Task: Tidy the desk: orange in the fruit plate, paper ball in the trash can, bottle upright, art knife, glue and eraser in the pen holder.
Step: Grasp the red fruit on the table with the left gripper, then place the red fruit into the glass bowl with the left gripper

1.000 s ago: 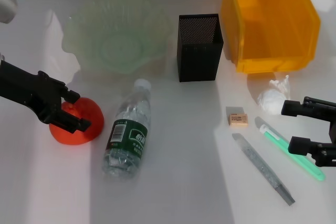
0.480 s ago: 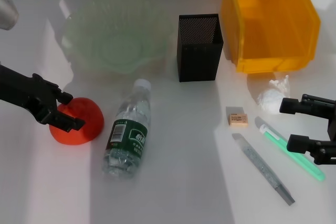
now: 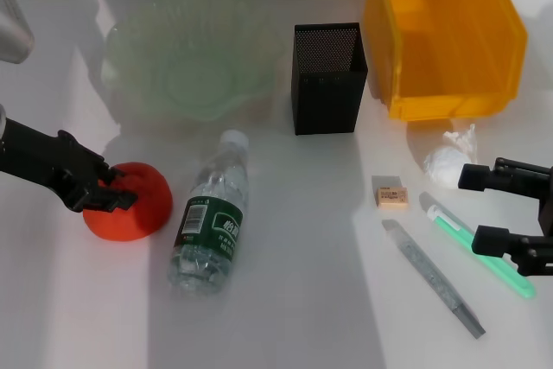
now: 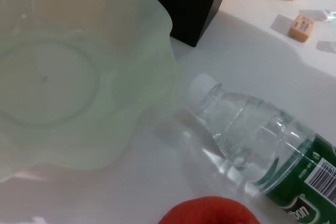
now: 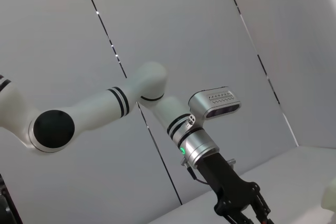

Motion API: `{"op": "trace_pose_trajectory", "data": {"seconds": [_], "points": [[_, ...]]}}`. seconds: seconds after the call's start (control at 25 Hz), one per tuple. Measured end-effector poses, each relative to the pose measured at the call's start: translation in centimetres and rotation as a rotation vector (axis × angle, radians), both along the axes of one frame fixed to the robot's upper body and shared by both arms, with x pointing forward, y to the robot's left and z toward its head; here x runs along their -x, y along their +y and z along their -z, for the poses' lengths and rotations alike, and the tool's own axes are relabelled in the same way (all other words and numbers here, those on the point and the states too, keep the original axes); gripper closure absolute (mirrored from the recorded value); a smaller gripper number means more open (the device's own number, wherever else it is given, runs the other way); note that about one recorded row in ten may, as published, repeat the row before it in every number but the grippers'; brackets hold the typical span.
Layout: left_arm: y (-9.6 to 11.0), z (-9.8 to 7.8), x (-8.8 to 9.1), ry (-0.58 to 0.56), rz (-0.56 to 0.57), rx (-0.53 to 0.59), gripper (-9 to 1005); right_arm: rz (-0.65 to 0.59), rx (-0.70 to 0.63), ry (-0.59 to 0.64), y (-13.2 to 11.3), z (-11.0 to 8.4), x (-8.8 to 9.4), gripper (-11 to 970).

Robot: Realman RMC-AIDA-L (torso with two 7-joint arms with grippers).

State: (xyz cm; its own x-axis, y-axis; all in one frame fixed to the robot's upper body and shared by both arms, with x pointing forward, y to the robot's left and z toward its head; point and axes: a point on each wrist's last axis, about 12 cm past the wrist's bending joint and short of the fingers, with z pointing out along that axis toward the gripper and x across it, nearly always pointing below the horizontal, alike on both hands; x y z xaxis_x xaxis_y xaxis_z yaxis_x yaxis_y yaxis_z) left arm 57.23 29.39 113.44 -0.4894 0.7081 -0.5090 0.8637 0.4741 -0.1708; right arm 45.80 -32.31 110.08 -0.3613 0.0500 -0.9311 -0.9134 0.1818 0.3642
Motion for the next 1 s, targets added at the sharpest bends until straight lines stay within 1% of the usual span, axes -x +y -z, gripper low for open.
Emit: {"op": "trace_pose_trajectory", "data": {"seconds": [0.08,0.28,0.36,0.4,0.44,0.52,0.64,0.76,0.8,0.84,0.92,0.96,1.0], "points": [[0.0,0.0,0.0,0.0,0.0,0.0,615,-0.002,-0.001,0.001,0.0,0.0,0.0,128],[0.1,0.0,0.0,-0.011,-0.001,0.017,687,-0.004,-0.003,0.001,0.0,0.0,0.0,128],[0.2,-0.2,0.0,-0.025,-0.004,0.048,716,-0.004,-0.003,0.001,0.0,0.0,0.0,128],[0.5,-0.6,0.1,-0.035,-0.011,0.083,731,-0.004,-0.003,0.001,0.0,0.0,0.1,128],[0.5,-0.6,0.1,-0.035,-0.011,0.083,745,-0.004,-0.003,0.001,0.0,0.0,0.1,128],[0.8,-0.9,0.1,-0.045,-0.023,0.123,774,-0.003,-0.002,0.001,0.0,0.0,0.1,127],[1.5,-2.0,0.4,-0.083,-0.042,0.239,824,-0.001,-0.004,0.0,-0.1,0.0,0.1,127],[2.2,-3.5,0.5,-0.137,-0.06,0.372,829,0.004,-0.007,-0.002,-0.1,0.0,0.2,127],[2.6,-4.3,0.5,-0.18,-0.086,0.458,831,0.004,-0.009,-0.003,-0.1,0.0,0.2,127],[2.6,-4.3,0.5,-0.18,-0.086,0.458,831,0.004,-0.009,-0.003,-0.1,0.0,0.2,127],[2.6,-4.8,0.1,-0.216,-0.122,0.532,831,0.003,-0.01,-0.005,-0.1,0.0,0.2,127],[2.4,-5.0,-0.3,-0.241,-0.151,0.588,831,0.002,-0.012,-0.005,-0.1,0.0,0.3,127],[2.2,-5.0,-0.6,-0.253,-0.165,0.605,831,0.002,-0.016,-0.005,0.0,0.0,0.3,127]]}}
